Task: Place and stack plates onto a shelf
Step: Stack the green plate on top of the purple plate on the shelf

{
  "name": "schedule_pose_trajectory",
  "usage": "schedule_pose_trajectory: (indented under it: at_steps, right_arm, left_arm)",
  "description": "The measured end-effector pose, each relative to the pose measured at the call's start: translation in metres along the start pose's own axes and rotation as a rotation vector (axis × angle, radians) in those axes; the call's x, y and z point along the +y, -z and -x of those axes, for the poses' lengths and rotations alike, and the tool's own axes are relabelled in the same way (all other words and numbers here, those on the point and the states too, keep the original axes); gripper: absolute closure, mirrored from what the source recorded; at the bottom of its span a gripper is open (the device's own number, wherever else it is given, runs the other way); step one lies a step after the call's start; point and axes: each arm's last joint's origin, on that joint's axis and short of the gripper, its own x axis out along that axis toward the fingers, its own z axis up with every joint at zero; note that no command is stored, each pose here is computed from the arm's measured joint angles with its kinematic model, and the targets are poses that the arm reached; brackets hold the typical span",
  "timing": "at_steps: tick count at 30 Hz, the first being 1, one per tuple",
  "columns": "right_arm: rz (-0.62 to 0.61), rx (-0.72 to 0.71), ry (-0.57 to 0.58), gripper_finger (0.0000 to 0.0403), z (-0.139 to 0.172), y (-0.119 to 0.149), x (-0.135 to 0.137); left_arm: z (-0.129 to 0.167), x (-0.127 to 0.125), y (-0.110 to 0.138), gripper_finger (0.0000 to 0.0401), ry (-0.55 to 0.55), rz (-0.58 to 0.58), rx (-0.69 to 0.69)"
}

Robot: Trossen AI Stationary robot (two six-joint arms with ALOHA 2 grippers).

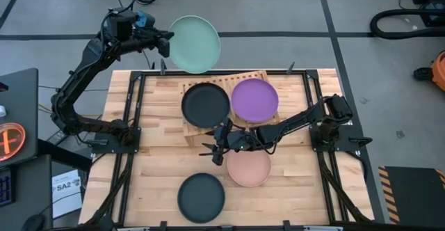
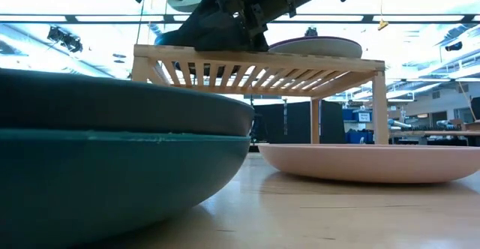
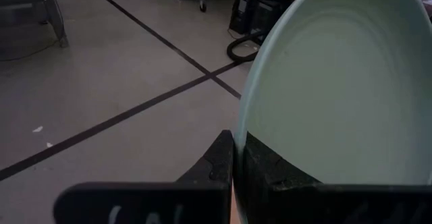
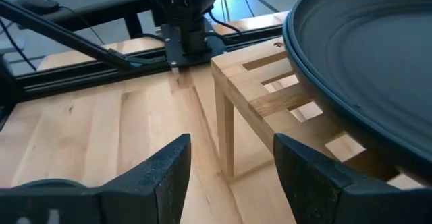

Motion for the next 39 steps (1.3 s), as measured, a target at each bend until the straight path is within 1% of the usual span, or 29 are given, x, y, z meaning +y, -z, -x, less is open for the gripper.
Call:
schedule_pose_trajectory:
  at_steps: [3,9,14,20,24,28,33,36,39]
  right_arm:
    - [-0.001,-0.004,0.015,0.0186,0.0,0.0,0.0]
    - [-0.006,-0.02,0.085,0.0186,-0.001,-0.001,-0.005]
    - [-0.039,-0.03,0.124,0.0186,-0.003,-0.003,-0.011]
    - [-0.05,-0.034,0.125,0.0186,-0.004,-0.003,-0.013]
    - [-0.008,-0.074,0.055,0.0186,0.0,-0.008,-0.002]
    - [0.018,-0.144,-0.012,0.0186,0.017,-0.024,0.008]
    - [0.04,-0.231,-0.043,0.0186,0.048,-0.053,0.011]
    - [0.08,-0.296,0.002,0.0186,0.068,-0.072,0.007]
    - [0.123,-0.358,0.118,0.0186,0.09,-0.091,-0.001]
  left_arm:
    - [0.0,0.0,0.0,0.0385,0.0,0.0,0.0]
    - [0.0,0.0,0.0,0.0385,0.0,0.0,0.0]
    - [0.0,0.0,0.0,0.0385,0.0,0.0,0.0]
    - [0.0,0.0,0.0,0.0385,0.0,0.0,0.0]
    - [0.0,0.0,0.0,0.0385,0.0,0.001,0.001]
    - [0.0,0.0,0.0,0.0385,-0.001,0.001,0.003]
    - [0.0,0.0,0.001,0.0385,0.0,0.001,0.01]
    - [0.0,-0.001,0.001,0.0385,0.001,0.001,0.01]
    - [-0.001,-0.004,0.001,0.0385,0.013,-0.004,0.012]
